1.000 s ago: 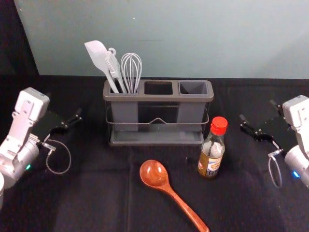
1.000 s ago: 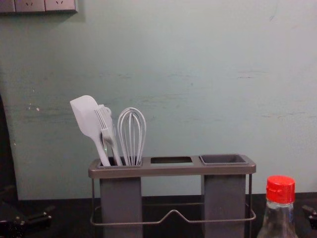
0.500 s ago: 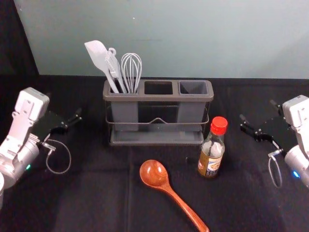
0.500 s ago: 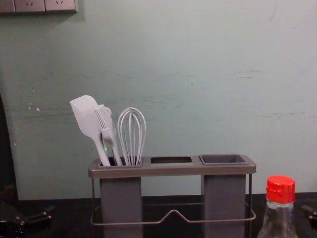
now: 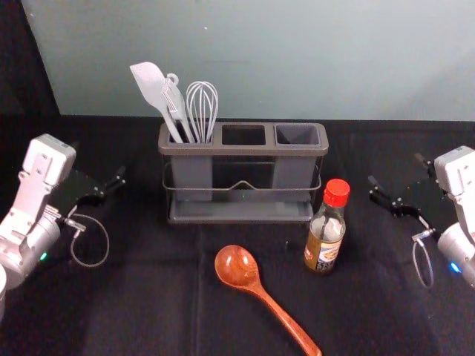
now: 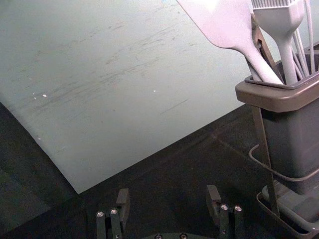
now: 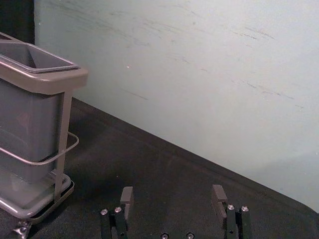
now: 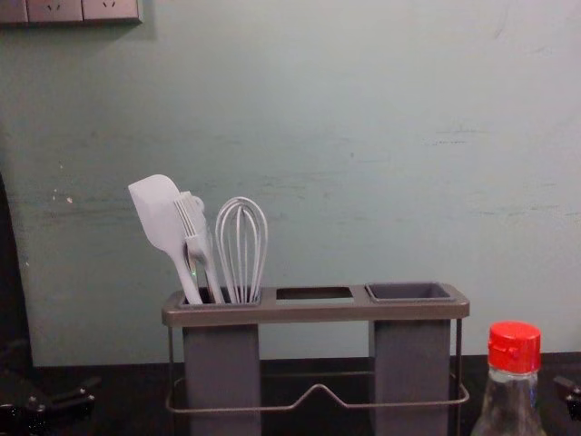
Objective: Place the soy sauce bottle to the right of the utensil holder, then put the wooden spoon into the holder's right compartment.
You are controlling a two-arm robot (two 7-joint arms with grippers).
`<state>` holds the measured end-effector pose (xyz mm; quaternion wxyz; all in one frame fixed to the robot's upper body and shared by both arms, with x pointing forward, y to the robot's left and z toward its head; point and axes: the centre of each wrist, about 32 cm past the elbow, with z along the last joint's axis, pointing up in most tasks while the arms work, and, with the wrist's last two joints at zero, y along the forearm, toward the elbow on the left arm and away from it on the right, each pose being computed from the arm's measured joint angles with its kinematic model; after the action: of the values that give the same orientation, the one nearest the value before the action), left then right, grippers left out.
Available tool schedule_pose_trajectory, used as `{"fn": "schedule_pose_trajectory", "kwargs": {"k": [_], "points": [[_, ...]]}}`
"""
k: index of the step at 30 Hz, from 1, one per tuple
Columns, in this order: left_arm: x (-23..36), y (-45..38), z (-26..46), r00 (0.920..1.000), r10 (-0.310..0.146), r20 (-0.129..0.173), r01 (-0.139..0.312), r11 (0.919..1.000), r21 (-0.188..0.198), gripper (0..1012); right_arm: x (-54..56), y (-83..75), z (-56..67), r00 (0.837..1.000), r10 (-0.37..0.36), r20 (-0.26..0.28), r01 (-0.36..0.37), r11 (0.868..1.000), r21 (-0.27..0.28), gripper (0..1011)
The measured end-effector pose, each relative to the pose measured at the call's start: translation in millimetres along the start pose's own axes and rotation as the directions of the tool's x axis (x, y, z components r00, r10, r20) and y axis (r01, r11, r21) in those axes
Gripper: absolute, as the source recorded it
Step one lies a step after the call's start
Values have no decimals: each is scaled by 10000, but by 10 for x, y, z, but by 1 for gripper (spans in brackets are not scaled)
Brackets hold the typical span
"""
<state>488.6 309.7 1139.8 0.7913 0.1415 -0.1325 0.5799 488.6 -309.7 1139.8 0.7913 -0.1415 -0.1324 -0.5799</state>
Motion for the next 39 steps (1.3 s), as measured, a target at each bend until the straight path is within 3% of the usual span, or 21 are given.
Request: {"fn": "schedule_pose_trajectory", "kwargs": {"k": [19,24,32,39], "points": [[0,0,0,10000,0,0,0,10000,0,1005,0,0,0,10000,0,0,0,10000,-1,1002],[0,0,0,10000,0,0,0,10000,0,1005,11,-63,-11,10000,33,-65,-32,10000,86,1002],[0,0,0,10000,0,0,0,10000,0,1005,54,-389,-14,9983,353,-465,-335,9987,372,1002],[0,0,0,10000,1,0,-1,10000,-1,1005,117,-773,-9,9873,1258,-972,-1182,9897,807,1002]]}}
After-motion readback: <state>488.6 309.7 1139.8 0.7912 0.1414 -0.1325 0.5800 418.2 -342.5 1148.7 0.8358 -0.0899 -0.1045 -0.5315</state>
